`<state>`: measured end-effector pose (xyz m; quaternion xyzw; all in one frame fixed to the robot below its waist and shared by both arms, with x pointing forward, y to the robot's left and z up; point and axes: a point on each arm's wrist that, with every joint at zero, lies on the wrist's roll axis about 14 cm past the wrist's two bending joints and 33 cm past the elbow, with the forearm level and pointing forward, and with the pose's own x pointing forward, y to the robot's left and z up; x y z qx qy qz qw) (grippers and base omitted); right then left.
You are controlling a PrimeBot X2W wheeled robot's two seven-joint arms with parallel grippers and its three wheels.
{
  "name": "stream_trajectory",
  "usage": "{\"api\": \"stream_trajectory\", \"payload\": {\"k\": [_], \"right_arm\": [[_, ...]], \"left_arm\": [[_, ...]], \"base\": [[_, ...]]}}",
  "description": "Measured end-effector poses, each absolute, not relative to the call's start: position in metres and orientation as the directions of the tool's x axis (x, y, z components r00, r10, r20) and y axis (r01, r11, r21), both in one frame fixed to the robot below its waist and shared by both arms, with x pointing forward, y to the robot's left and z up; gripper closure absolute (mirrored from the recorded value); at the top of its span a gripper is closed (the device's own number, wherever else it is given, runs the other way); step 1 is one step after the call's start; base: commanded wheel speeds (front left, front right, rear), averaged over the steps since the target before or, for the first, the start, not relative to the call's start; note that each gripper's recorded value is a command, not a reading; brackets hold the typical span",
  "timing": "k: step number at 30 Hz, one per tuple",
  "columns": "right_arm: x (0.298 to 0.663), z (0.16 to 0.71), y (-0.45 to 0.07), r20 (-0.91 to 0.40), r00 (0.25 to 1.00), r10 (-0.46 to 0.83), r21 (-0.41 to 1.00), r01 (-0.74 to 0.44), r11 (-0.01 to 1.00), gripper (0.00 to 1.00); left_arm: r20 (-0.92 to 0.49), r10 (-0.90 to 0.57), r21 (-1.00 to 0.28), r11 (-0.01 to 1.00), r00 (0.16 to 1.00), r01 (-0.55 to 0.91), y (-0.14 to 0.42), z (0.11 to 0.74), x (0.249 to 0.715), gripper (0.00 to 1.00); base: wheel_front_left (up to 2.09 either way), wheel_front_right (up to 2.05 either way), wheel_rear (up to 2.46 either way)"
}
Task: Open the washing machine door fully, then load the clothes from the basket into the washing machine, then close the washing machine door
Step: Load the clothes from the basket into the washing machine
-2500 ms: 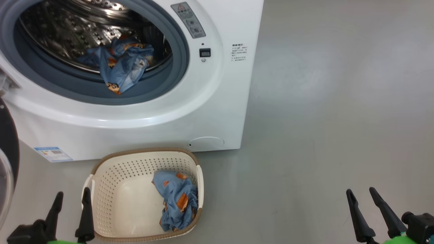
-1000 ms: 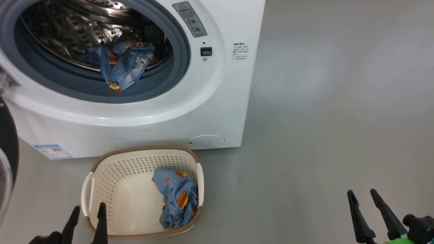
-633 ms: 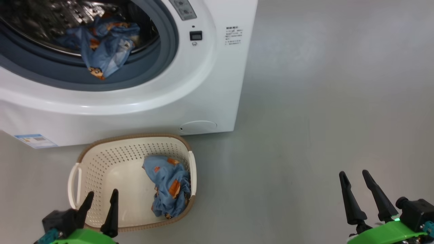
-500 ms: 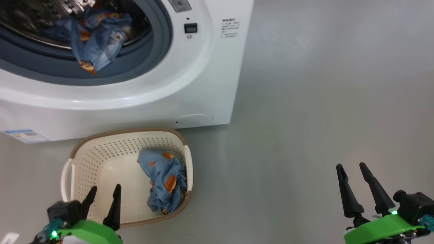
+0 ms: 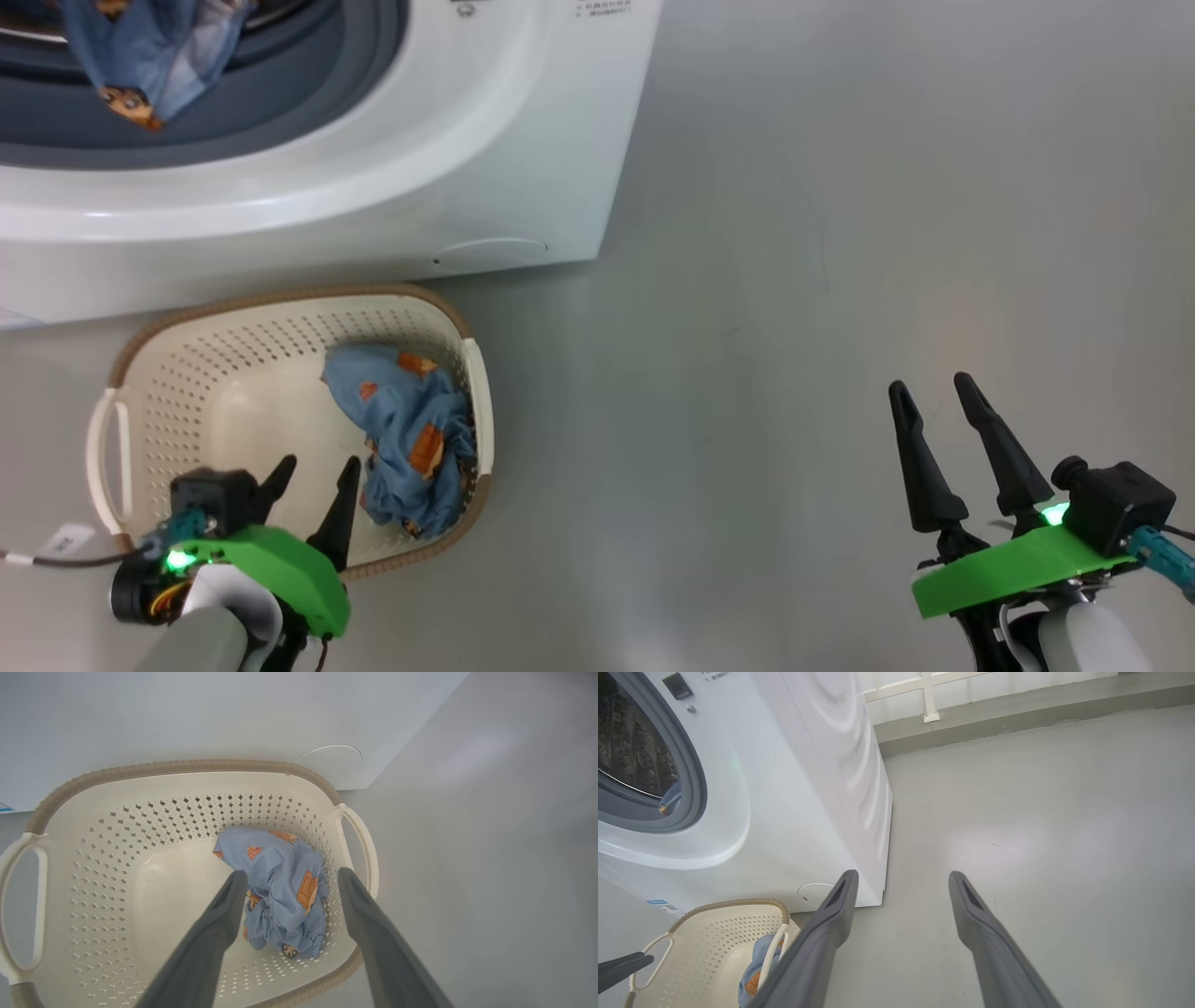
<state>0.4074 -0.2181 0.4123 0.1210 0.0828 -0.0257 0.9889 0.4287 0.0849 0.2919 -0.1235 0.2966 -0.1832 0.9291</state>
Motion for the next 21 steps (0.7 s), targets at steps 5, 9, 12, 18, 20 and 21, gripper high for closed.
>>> {"api": "stream_trajectory", "payload": {"k": [5,9,12,18,20,21], "right_arm": [[0.415,0.401,-0.218,-0.192,0.981,-0.030,0.230,0.074,0.970,0.00],[0.424,0.393,-0.216,-0.203,0.979,-0.020,0.227,0.067,0.972,0.00],[0.431,0.387,-0.212,-0.211,0.978,-0.006,0.221,0.053,0.974,0.00],[0.441,0.371,-0.211,-0.235,0.972,0.003,0.215,0.049,0.975,0.00],[0.444,0.365,-0.211,-0.245,0.970,0.006,0.210,0.047,0.977,0.00],[0.446,0.362,-0.210,-0.248,0.969,0.008,0.207,0.045,0.977,0.00]], "left_arm": [[-0.556,-0.436,-0.344,0.896,0.708,0.282,0.079,0.269,0.432,0.00],[-0.589,-0.445,-0.345,0.893,0.675,0.288,0.077,0.252,0.436,0.00],[-0.611,-0.455,-0.343,0.890,0.648,0.302,0.075,0.240,0.440,0.00],[-0.651,-0.471,-0.353,0.882,0.595,0.311,0.071,0.214,0.445,0.00],[-0.660,-0.475,-0.358,0.880,0.581,0.313,0.070,0.206,0.448,0.00],[-0.664,-0.479,-0.358,0.878,0.574,0.319,0.069,0.202,0.449,0.00]], "base": [[0.00,0.00,0.00],[0.00,0.00,0.00],[0.00,0.00,0.00],[0.00,0.00,0.00],[0.00,0.00,0.00],[0.00,0.00,0.00]]}}
